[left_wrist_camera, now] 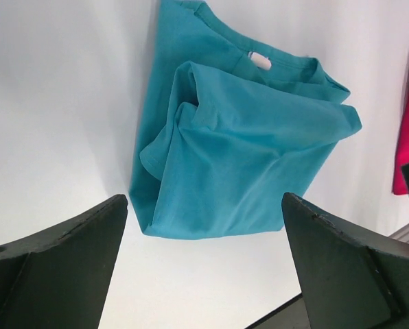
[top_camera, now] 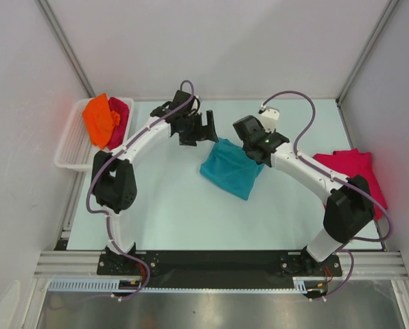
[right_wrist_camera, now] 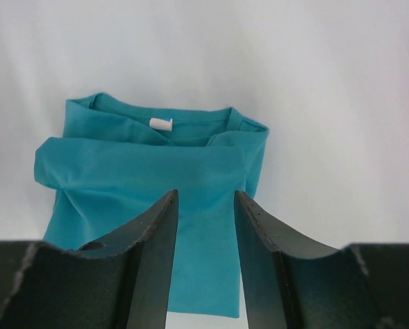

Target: Fold and stack the t-shirts

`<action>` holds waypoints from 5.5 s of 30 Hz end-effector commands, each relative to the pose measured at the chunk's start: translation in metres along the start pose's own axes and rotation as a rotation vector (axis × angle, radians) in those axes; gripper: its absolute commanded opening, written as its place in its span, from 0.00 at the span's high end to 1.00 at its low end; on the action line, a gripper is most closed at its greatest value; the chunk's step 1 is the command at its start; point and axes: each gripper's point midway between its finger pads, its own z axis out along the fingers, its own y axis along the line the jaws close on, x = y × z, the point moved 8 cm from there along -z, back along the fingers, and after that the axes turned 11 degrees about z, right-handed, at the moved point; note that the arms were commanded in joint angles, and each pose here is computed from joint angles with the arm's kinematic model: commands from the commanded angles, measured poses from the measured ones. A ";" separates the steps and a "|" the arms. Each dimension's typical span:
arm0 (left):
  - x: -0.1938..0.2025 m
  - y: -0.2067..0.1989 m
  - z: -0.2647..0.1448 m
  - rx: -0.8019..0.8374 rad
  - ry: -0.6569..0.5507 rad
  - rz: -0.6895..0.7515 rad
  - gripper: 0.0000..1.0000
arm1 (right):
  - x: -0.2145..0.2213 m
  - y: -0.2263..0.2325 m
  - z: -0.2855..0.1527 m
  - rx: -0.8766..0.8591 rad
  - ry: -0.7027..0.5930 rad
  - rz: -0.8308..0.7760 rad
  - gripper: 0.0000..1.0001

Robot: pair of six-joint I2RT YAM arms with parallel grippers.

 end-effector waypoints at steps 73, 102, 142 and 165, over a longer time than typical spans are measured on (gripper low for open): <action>0.072 0.042 -0.003 -0.364 -0.045 0.250 0.00 | 0.081 -0.049 0.007 -0.256 0.460 0.136 0.35; 0.024 0.016 0.015 -0.297 -0.077 0.323 0.00 | 0.122 -0.064 0.054 -0.119 0.523 0.147 0.36; 0.063 -0.005 0.034 -0.117 -0.132 0.331 0.01 | 0.145 -0.074 0.067 -0.059 0.563 0.111 0.38; 0.096 0.011 0.067 -0.105 -0.081 0.280 0.00 | 0.144 -0.081 0.065 -0.020 0.563 0.077 0.38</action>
